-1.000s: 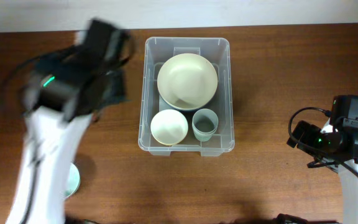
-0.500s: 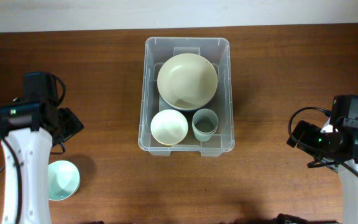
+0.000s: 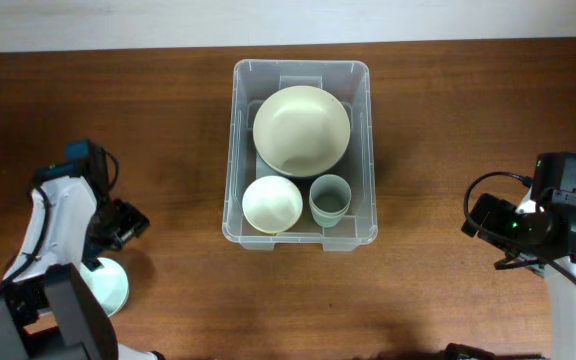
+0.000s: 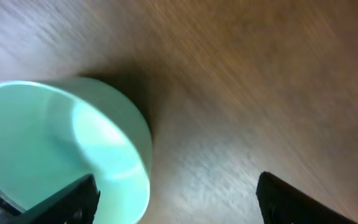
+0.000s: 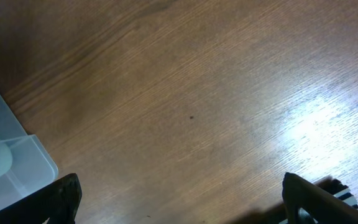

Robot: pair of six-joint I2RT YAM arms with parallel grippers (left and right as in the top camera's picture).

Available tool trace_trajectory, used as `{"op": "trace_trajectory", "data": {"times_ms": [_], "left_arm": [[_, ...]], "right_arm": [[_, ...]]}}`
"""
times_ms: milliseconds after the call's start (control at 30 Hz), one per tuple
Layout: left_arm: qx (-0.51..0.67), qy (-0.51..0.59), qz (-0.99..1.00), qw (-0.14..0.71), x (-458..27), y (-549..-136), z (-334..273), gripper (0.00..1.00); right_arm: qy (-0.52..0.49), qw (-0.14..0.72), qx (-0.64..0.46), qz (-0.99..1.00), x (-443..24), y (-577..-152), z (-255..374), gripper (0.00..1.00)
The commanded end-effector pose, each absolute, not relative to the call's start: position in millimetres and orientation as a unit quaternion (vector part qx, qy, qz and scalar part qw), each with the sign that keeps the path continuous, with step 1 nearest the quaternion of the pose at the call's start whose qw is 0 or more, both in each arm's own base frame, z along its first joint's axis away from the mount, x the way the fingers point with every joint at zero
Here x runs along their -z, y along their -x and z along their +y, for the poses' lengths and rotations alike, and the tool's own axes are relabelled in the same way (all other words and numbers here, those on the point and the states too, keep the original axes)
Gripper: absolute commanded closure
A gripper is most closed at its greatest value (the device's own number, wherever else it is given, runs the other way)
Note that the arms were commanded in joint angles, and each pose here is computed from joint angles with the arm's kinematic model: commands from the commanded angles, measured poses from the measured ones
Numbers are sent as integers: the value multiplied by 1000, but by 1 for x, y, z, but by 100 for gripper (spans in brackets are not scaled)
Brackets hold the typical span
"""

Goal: Pack container
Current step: 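Move the left gripper to the light blue bowl and grasp its rim, then carry the light blue bowl toward the bin with the left gripper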

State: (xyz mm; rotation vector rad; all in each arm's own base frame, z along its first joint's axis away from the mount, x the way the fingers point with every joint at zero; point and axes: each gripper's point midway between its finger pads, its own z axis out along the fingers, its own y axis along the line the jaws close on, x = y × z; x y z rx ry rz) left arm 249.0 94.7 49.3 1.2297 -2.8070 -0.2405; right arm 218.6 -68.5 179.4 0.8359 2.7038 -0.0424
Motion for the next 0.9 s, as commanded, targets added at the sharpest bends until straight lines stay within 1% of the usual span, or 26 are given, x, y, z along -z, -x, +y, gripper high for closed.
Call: {"op": "trace_trajectory", "data": {"times_ms": [0,133,167,200,233,267,300,367,467,500,600,700,767,867], "left_arm": [[68,-424,-901,61,-24,-226,92,17],[57,-430,-899,60,-9,-220,89,17],[58,-430,-899,57,-8,-221,90,19],[58,-430,-899,54,-8,-223,91,22],[57,-428,-900,50,-8,-225,91,28],[56,-423,-903,44,-8,-228,93,42],[55,-418,-906,37,-7,-231,94,53],[54,-418,-906,30,-7,-234,95,71],[53,-418,-907,23,-7,-238,96,90],[54,-418,-907,22,-7,-238,96,94],[53,-418,-907,15,-8,-242,97,99],[50,-400,-915,7,-17,-251,98,99],[49,-389,-920,-4,-37,-263,95,99],[44,-353,-934,-43,-79,-288,78,99]], "right_arm": [[-295,165,16,941,-185,-221,-71,1],[-295,165,15,941,-185,-221,-71,1],[-295,165,15,941,-185,-221,-71,1],[-295,165,15,941,-185,-221,-71,1],[-295,165,15,941,-185,-221,-71,1],[-295,165,15,941,-185,-221,-71,1],[-295,165,15,941,-185,-221,-71,1],[-294,164,16,941,-185,-221,-71,1],[-294,165,16,941,-185,-221,-71,1],[-295,165,16,941,-185,-221,-71,1],[-295,165,16,941,-185,-221,-71,1],[-294,165,16,941,-185,-221,-71,1],[-295,167,16,941,-185,-222,-71,1],[-294,167,16,941,-185,-222,-71,1]]}}
